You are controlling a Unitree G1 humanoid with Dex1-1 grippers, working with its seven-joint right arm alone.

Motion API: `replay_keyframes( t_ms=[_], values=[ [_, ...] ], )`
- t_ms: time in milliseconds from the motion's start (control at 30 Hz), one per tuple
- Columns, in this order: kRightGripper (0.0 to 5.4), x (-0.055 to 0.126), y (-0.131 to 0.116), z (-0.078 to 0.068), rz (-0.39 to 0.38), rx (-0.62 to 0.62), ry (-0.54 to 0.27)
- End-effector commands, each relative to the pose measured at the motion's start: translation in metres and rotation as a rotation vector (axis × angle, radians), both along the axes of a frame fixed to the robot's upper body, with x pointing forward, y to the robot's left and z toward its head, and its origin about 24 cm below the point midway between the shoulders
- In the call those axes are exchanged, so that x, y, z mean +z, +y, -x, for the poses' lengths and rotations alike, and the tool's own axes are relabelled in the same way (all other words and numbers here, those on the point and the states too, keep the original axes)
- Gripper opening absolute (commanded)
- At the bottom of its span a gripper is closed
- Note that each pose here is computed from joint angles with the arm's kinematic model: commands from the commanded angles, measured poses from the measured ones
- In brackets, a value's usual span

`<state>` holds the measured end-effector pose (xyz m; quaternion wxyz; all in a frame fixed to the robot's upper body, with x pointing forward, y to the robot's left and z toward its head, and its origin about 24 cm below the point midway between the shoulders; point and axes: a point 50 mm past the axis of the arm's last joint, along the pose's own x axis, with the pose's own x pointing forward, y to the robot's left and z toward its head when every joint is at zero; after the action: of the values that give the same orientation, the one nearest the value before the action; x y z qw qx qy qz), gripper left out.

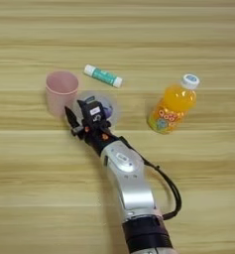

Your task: Move the objects on the table

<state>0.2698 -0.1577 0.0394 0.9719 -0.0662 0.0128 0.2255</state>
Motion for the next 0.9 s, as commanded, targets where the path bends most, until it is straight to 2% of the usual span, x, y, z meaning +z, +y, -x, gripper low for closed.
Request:
replay_keyframes(
  t_ms=[33,167,200,500,700,767,900],
  values=[
    [1.44,0.013,0.012,-0.002,-0.033,0.067,-0.036],
    [1.05,0.009,0.018,0.002,-0.037,0.104,-0.012],
    [1.13,0.009,0.019,0.003,-0.042,0.110,-0.006],
    [2.28,0.005,0.029,0.013,-0.054,0.167,0.028],
    [3.12,0.003,0.028,0.020,-0.041,0.166,0.053],
    [3.33,0.006,0.025,0.021,-0.037,0.155,0.045],
    [3.78,0.019,0.019,0.024,0.009,0.136,-0.021]
  ],
)
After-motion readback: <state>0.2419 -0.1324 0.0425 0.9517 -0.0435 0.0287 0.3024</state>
